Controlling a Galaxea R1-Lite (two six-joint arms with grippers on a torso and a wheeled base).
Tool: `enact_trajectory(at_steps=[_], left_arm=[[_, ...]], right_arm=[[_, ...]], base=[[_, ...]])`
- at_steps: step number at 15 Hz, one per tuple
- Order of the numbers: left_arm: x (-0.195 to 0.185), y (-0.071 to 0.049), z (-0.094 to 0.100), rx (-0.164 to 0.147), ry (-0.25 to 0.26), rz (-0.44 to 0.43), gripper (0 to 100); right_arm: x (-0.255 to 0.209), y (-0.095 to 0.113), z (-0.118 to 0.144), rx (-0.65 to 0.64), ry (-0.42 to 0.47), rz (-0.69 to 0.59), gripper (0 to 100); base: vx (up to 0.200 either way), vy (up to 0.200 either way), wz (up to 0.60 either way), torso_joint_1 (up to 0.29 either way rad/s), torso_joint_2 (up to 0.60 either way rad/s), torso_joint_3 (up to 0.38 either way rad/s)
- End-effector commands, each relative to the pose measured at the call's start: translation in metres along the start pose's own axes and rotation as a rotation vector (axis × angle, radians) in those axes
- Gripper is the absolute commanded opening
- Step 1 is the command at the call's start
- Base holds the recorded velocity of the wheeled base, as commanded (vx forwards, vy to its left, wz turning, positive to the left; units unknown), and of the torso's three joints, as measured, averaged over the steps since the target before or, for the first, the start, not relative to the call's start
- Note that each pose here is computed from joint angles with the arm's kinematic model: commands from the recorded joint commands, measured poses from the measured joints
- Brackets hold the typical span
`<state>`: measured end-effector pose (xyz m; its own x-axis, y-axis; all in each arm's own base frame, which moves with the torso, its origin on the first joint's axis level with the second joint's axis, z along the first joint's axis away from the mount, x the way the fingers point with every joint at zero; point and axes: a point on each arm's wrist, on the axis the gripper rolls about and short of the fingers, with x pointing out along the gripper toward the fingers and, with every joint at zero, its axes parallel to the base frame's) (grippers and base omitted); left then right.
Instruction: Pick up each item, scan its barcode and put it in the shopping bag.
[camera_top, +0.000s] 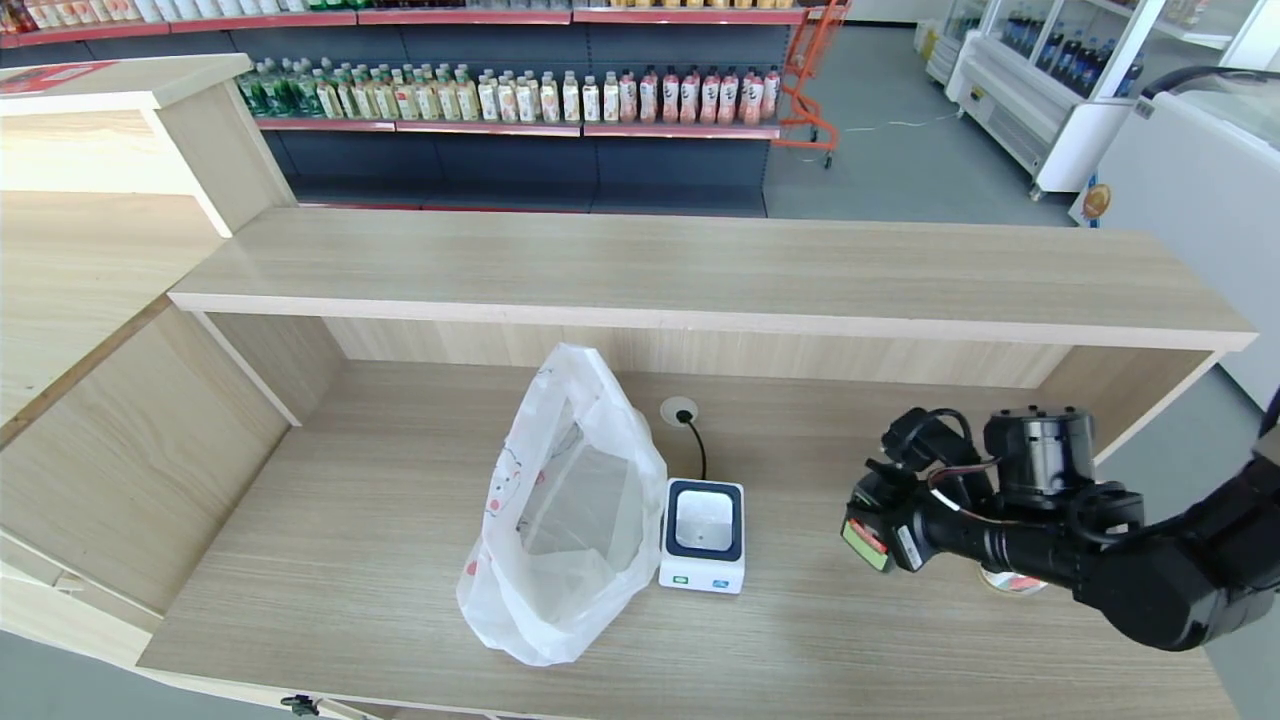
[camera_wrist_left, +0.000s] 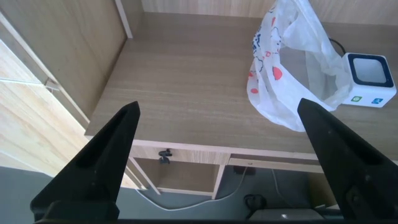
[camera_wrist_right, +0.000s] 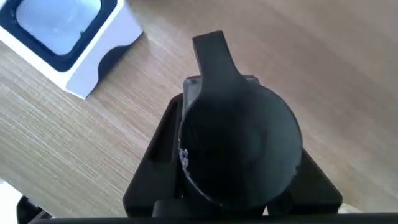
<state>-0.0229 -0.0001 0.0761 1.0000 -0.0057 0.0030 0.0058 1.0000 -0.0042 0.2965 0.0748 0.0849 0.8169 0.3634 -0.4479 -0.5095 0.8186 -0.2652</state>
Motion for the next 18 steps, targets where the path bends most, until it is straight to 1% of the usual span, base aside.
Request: enact_trajectory(at_steps=[1, 2, 3, 4, 5, 7, 8, 9, 10, 11, 12, 13, 14, 15, 16, 17, 18], left_arm=[[0.000, 0.000, 0.000, 0.000, 0.000, 0.000, 100], [0.000, 0.000, 0.000, 0.000, 0.000, 0.000, 100], [0.000, 0.000, 0.000, 0.000, 0.000, 0.000, 100], [0.000, 0.000, 0.000, 0.000, 0.000, 0.000, 100], [0.000, 0.000, 0.000, 0.000, 0.000, 0.000, 100], [0.000, 0.000, 0.000, 0.000, 0.000, 0.000, 100], [0.000, 0.000, 0.000, 0.000, 0.000, 0.000, 100], [0.000, 0.000, 0.000, 0.000, 0.000, 0.000, 100], [0.000, 0.000, 0.000, 0.000, 0.000, 0.000, 100], [0.000, 0.000, 0.000, 0.000, 0.000, 0.000, 100], [0.000, 0.000, 0.000, 0.000, 0.000, 0.000, 100], [0.000, 0.000, 0.000, 0.000, 0.000, 0.000, 100], [0.000, 0.000, 0.000, 0.000, 0.000, 0.000, 100], [0.000, 0.000, 0.000, 0.000, 0.000, 0.000, 100], [0.000, 0.000, 0.000, 0.000, 0.000, 0.000, 100], [0.000, 0.000, 0.000, 0.000, 0.000, 0.000, 100], [0.000, 0.000, 0.000, 0.000, 0.000, 0.000, 100]], right_arm=[[-0.068, -0.009, 0.023, -0.078, -0.192, -0.128, 0], [-0.082, -0.005, 0.020, -0.178, -0.219, -0.154, 0], [-0.090, -0.002, 0.017, -0.307, -0.239, -0.181, 0], [-0.092, -0.003, 0.019, -0.365, -0.252, -0.199, 0], [-0.097, -0.003, 0.024, -0.488, -0.271, -0.230, 0], [-0.107, -0.001, 0.028, -0.975, -0.272, -0.290, 0], [-0.107, 0.001, 0.030, -1.227, -0.315, -0.278, 0], [-0.105, 0.005, 0.030, -1.478, -0.419, -0.237, 0], [-0.104, 0.009, 0.030, -1.627, -0.498, -0.216, 0], [-0.104, 0.023, 0.033, -1.880, -0.666, -0.187, 0], [-0.106, 0.032, 0.033, -1.955, -0.740, -0.159, 0], [-0.113, 0.052, 0.030, -2.039, -0.852, -0.051, 0], [-0.121, 0.068, 0.024, -2.069, -0.920, 0.074, 0], [-0.124, 0.073, 0.018, -2.090, -0.936, 0.152, 0], [-0.122, 0.074, 0.014, -2.107, -1.008, 0.183, 0], [-0.121, 0.073, 0.013, -2.098, -1.118, 0.184, 0], [-0.121, 0.070, 0.010, -2.103, -1.140, 0.177, 0]], base=[[0.000, 0.000, 0.00, 0.000, 0.00, 0.000], [0.000, 0.000, 0.00, 0.000, 0.00, 0.000], [0.000, 0.000, 0.00, 0.000, 0.00, 0.000], [0.000, 0.000, 0.00, 0.000, 0.00, 0.000], [0.000, 0.000, 0.00, 0.000, 0.00, 0.000], [0.000, 0.000, 0.00, 0.000, 0.00, 0.000], [0.000, 0.000, 0.00, 0.000, 0.00, 0.000], [0.000, 0.000, 0.00, 0.000, 0.00, 0.000], [0.000, 0.000, 0.00, 0.000, 0.00, 0.000], [0.000, 0.000, 0.00, 0.000, 0.00, 0.000], [0.000, 0.000, 0.00, 0.000, 0.00, 0.000], [0.000, 0.000, 0.00, 0.000, 0.00, 0.000], [0.000, 0.000, 0.00, 0.000, 0.00, 0.000], [0.000, 0.000, 0.00, 0.000, 0.00, 0.000], [0.000, 0.000, 0.00, 0.000, 0.00, 0.000], [0.000, 0.000, 0.00, 0.000, 0.00, 0.000], [0.000, 0.000, 0.00, 0.000, 0.00, 0.000]])
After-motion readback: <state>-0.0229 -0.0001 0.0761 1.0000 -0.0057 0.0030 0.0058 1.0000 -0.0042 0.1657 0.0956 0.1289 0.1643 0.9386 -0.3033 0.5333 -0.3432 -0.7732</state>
